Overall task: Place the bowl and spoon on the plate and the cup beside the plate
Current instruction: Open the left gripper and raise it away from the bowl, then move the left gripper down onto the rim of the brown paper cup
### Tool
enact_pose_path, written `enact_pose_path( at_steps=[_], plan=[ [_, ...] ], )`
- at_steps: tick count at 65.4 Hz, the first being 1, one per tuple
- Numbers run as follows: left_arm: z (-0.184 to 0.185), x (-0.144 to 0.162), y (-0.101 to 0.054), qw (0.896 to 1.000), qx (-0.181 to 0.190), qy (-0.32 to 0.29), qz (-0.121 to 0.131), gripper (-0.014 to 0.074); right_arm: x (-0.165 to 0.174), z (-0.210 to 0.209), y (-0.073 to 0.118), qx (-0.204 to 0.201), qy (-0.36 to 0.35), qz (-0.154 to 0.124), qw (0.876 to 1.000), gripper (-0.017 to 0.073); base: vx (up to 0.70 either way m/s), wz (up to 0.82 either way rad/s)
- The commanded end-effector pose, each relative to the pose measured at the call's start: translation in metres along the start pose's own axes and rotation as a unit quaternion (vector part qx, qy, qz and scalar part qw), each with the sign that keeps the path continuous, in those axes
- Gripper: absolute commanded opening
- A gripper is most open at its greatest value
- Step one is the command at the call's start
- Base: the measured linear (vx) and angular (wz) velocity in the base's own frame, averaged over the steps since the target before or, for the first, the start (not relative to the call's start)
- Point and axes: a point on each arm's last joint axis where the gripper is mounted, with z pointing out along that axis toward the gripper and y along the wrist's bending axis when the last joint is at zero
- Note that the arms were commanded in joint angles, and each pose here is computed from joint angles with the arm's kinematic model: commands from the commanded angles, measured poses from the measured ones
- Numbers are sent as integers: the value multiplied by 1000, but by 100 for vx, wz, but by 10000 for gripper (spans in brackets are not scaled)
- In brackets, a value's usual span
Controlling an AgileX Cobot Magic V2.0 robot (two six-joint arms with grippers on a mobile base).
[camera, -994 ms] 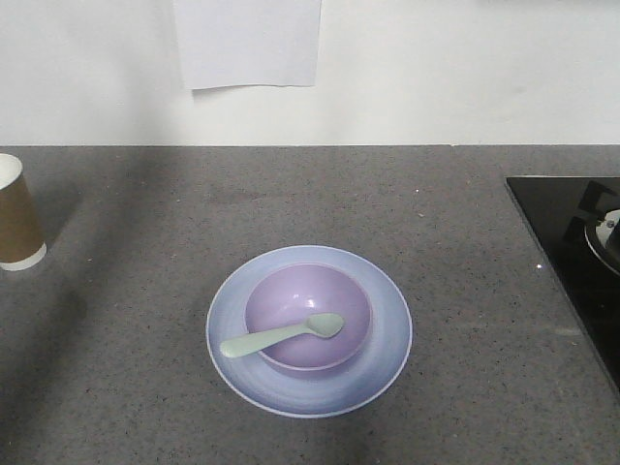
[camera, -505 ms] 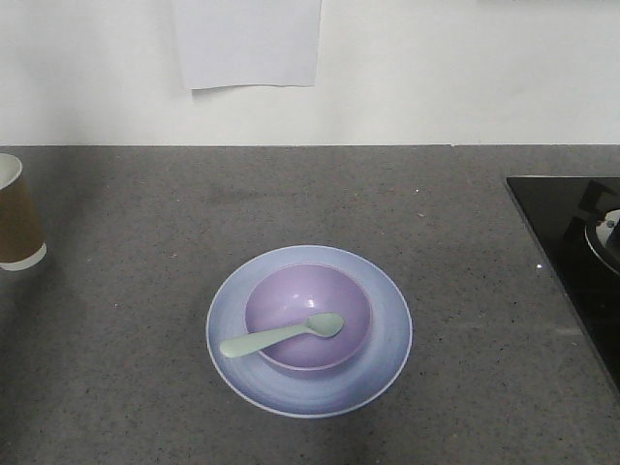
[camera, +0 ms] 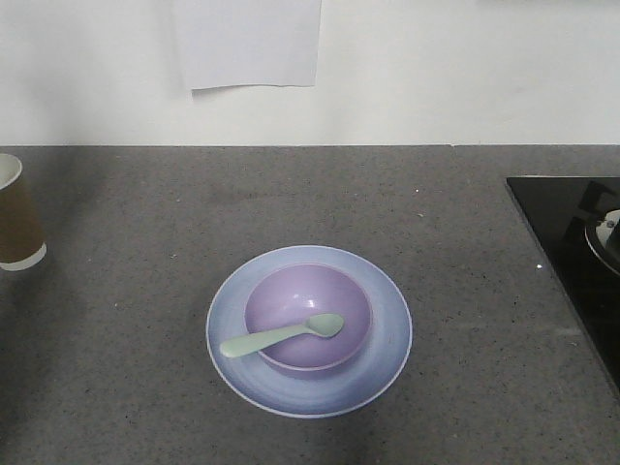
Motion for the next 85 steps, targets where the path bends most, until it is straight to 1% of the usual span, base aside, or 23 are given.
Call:
enact_pose_path(
  at_steps=[1,10,25,47,64,71,78,85],
  plan=[
    [-17,-11,3,999,-1,-53,-2,298,-9,-3,-4,14,-31,-3,999,-6,0,0],
    [-5,-11,3,999,-8,-44,3,298,-8,-2,-3,11,-28,-1,1000,-6,0,0],
    [21,-9,5,999,-27,-12,14,298,-8,-2,-2,3,-26,4,1000,-6,0,0],
    [68,-1,2,999,-26,42,18,298,-6,-2,-1,1,-14,4,1000,-6,0,0],
    [87,6,1,997,-27,73,21,293,-5,-2,-1,0,-8,4,1000,-6,0,0],
    [87,6,0,997,-25,75,20,248,-5,-2,-1,-1,-8,4,1000,-6,0,0],
    [86,6,0,996,-24,76,31,153,-5,-2,-1,-2,-8,5,1000,-6,0,0],
    [86,7,0,996,-23,83,37,27,-4,-2,-1,-2,-7,5,1000,-6,0,0]
  ],
)
